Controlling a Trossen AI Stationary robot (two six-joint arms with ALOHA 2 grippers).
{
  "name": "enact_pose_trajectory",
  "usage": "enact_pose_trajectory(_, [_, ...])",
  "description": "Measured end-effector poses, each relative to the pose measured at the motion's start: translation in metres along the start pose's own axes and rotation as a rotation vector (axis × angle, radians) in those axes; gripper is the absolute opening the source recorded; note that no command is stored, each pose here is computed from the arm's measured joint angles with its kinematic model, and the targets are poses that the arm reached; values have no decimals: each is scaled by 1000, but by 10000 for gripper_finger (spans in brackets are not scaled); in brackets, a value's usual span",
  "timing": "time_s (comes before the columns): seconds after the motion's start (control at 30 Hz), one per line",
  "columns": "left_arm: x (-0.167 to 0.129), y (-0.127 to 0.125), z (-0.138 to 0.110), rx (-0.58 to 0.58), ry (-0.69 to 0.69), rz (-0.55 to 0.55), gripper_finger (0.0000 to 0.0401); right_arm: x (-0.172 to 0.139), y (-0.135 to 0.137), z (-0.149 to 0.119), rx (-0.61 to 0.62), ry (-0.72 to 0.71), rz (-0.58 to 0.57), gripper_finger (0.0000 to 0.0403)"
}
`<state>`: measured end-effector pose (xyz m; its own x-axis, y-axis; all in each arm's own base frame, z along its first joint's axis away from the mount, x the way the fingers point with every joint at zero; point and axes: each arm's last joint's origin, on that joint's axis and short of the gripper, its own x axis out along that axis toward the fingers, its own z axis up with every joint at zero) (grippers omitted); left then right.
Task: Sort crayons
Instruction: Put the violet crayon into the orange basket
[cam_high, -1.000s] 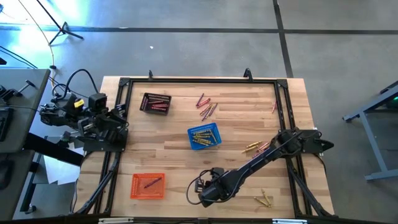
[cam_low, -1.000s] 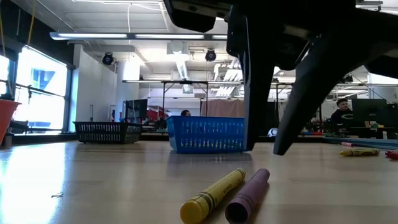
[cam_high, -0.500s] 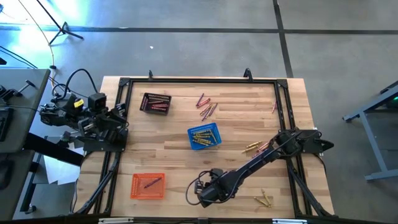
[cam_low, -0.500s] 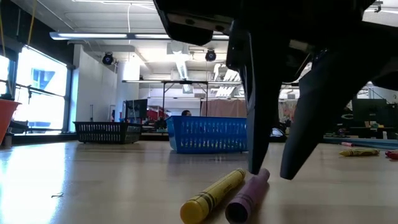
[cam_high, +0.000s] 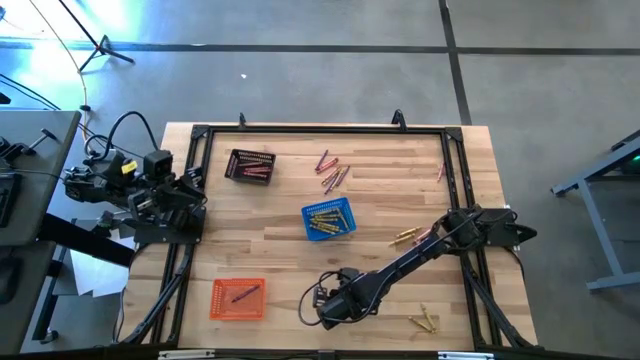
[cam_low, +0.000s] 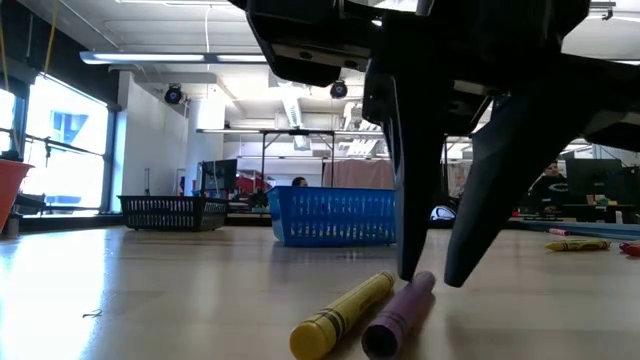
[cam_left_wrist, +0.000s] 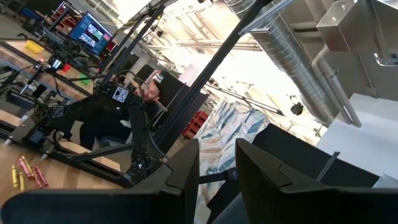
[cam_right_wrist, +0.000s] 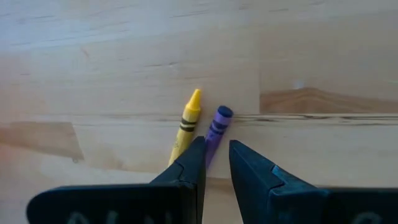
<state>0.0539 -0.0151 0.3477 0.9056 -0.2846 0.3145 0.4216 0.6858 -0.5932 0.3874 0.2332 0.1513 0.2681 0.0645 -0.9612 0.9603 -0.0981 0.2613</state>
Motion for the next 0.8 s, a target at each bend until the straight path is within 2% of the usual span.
enact_pose_trajectory(0.43, [0,1,0,26,-1,11,90,0,-5,3,15,-35,-51,58])
enact_pose_trajectory(0.67, [0,2,-2,25,13,26,90,25,-9,1,17,-31,-101,58])
enact_pose_trajectory(0.8, [0,2,-2,22,8,36,90,30,-10,0,50,-52,-87,58])
